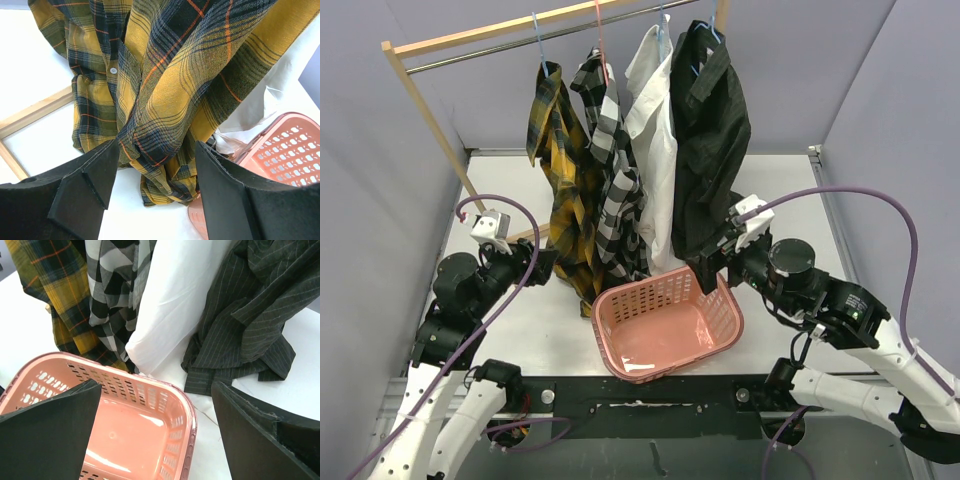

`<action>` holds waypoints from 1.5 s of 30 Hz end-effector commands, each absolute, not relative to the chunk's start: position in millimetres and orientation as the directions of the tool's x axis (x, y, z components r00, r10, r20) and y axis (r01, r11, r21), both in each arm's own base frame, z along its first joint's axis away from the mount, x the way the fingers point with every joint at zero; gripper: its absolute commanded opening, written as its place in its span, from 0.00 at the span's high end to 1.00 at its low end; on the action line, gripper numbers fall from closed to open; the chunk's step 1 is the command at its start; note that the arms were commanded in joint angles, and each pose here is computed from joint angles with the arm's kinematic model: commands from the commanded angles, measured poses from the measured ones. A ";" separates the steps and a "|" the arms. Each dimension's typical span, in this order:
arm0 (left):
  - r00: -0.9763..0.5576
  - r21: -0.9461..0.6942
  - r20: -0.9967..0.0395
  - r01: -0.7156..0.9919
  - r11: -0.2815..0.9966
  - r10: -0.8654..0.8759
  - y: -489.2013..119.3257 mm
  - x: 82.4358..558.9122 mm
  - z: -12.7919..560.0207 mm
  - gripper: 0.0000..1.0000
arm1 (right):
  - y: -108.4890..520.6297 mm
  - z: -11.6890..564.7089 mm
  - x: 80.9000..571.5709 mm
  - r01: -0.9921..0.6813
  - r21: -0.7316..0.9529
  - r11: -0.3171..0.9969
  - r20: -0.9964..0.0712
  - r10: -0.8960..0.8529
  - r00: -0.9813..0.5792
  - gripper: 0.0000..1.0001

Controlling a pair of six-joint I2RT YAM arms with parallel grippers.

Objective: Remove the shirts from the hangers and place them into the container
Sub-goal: Pick up the hanger from the clothesline.

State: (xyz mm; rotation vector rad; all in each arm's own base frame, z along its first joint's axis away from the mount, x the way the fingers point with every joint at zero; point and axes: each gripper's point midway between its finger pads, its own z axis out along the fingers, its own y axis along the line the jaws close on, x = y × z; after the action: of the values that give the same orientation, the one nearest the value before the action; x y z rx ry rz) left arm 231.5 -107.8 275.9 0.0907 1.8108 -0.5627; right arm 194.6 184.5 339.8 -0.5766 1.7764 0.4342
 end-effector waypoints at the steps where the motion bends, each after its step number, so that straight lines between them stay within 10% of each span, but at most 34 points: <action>1: -0.264 -0.326 -0.935 0.374 0.869 -0.237 -111.8 235.1 293.5 0.40 | 177.9 342.2 199.9 -0.550 -0.013 0.835 -0.968 -0.149 -0.203 0.02; 4: -0.264 -0.325 -0.935 0.374 0.869 -0.236 -111.8 235.1 293.3 0.40 | 171.5 358.0 209.2 -0.499 -0.034 0.866 -0.973 -0.142 -0.180 0.11; 6: -0.264 -0.326 -0.935 0.371 0.870 -0.238 -111.2 234.9 293.4 0.39 | 169.0 377.6 219.3 -0.456 -0.062 0.888 -0.978 -0.146 -0.152 0.50; 7: -0.262 -0.325 -0.935 0.371 0.870 -0.238 -111.0 235.0 293.6 0.40 | 166.2 389.6 225.4 -0.423 -0.076 0.903 -0.979 -0.148 -0.140 0.87; 8: -0.262 -0.324 -0.935 0.370 0.871 -0.237 -110.8 235.1 293.6 0.40 | 164.4 400.5 231.7 -0.390 -0.089 0.916 -0.979 -0.153 -0.136 0.99; 16: -0.265 -0.328 -0.934 0.371 0.869 -0.239 -110.9 235.2 293.3 0.40 | 176.2 479.9 292.0 -0.292 -0.214 0.932 -0.970 -0.238 -0.049 0.99; 24: -0.266 -0.328 -0.934 0.369 0.870 -0.240 -110.4 235.3 293.0 0.40 | 133.4 551.6 365.0 -0.220 -0.139 0.965 -0.990 -0.129 0.061 0.37; 45: -0.261 -0.328 -0.935 0.367 0.871 -0.242 -109.2 235.0 294.0 0.40 | 125.6 526.9 417.9 -0.513 0.058 0.856 -0.998 0.035 -0.055 0.46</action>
State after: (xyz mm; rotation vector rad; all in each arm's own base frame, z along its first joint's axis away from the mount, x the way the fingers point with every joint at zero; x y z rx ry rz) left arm 231.9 -106.8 275.9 0.0872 1.8110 -0.5611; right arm 435.9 105.0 510.7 -0.3142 1.6355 0.3496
